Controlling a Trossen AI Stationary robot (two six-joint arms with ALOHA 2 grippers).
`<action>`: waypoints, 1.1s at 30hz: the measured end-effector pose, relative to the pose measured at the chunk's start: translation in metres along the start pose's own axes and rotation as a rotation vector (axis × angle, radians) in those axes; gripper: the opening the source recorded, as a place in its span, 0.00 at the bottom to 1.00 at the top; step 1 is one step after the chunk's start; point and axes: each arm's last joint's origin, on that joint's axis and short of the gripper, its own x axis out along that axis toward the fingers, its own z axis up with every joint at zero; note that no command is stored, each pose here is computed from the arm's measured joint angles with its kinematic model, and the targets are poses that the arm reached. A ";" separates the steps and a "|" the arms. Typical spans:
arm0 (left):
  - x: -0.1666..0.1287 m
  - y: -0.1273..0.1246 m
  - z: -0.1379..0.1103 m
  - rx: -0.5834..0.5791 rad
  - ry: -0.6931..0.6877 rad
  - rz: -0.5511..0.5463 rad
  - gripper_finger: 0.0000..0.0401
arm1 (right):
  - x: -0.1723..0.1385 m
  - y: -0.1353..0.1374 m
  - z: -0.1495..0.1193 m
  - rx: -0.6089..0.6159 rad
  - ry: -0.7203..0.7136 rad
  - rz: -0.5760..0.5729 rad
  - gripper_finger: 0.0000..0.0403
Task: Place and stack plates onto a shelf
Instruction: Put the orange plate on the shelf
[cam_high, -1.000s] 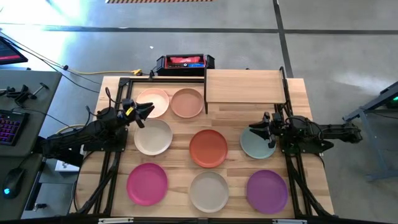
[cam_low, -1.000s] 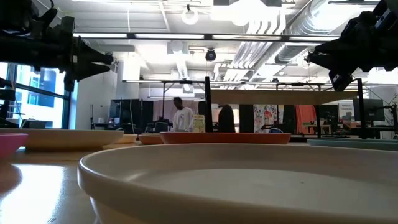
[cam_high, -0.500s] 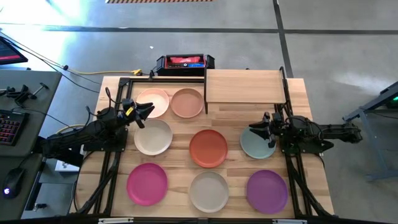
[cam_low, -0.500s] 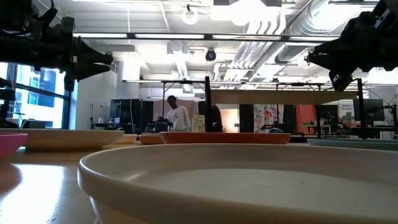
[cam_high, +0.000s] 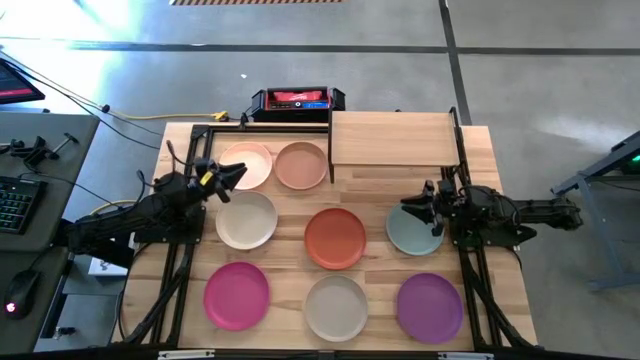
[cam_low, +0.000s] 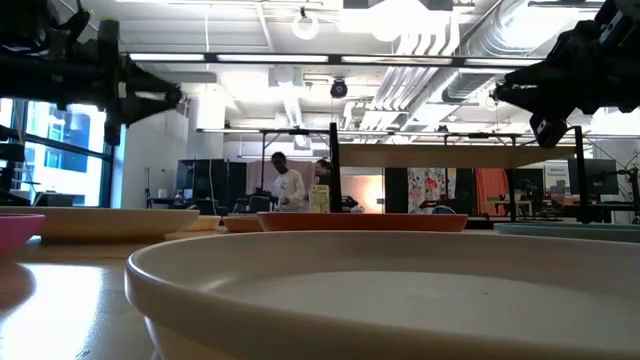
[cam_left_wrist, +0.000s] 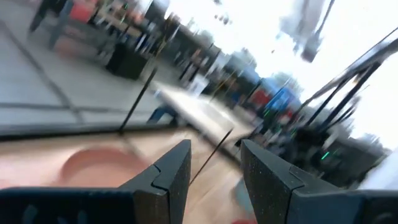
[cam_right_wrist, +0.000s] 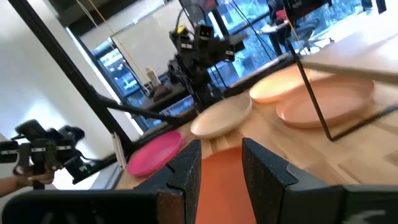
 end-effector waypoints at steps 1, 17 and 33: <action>0.000 -0.002 0.004 -0.009 -0.037 -0.025 0.32 | 0.000 0.002 0.004 0.001 -0.019 0.010 0.24; -0.023 -0.032 0.059 0.086 -0.635 -0.300 0.32 | -0.017 0.031 0.062 -0.130 -0.359 0.120 0.24; -0.001 -0.078 0.115 0.177 -0.482 -0.356 0.32 | -0.012 0.070 0.132 -0.183 -0.211 0.062 0.24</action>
